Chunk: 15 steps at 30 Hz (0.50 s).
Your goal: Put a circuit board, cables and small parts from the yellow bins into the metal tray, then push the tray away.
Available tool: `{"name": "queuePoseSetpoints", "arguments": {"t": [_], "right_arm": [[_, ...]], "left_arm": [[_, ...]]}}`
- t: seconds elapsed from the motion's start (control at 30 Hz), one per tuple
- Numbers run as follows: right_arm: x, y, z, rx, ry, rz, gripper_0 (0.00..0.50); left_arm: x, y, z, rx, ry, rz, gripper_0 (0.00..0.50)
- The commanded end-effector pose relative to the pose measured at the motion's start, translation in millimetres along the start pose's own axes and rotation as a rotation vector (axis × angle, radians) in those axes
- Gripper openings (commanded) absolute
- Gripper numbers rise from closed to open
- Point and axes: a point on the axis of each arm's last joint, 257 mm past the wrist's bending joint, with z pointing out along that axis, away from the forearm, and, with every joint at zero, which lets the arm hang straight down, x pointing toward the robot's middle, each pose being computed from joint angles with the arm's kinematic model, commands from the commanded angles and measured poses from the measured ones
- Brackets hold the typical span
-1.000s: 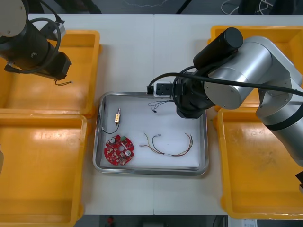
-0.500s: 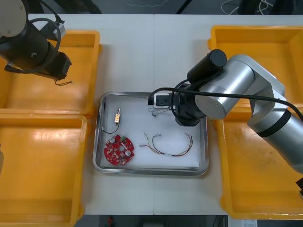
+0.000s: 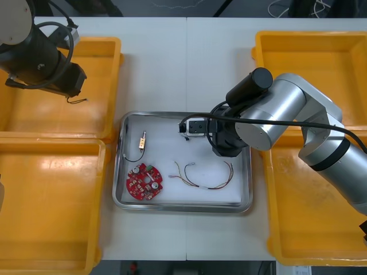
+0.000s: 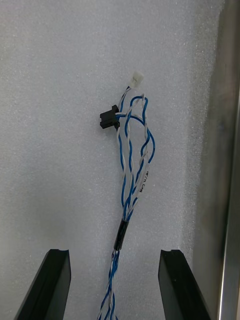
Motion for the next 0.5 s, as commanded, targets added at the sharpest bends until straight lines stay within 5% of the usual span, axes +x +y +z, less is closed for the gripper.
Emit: {"name": "queuePoseSetpoints", "arguments": {"t": [0.03,0.5], "right_arm": [[-16,1,-4,0.001,-0.048,-0.009,0.5],[-27,1,-49,-0.044,-0.052,0.033,0.5]], "left_arm": [[-10,-5,-12,0.008,-0.038,0.039,0.0],[-13,-11,-14,0.025,-0.047,0.02,0.0]]}}
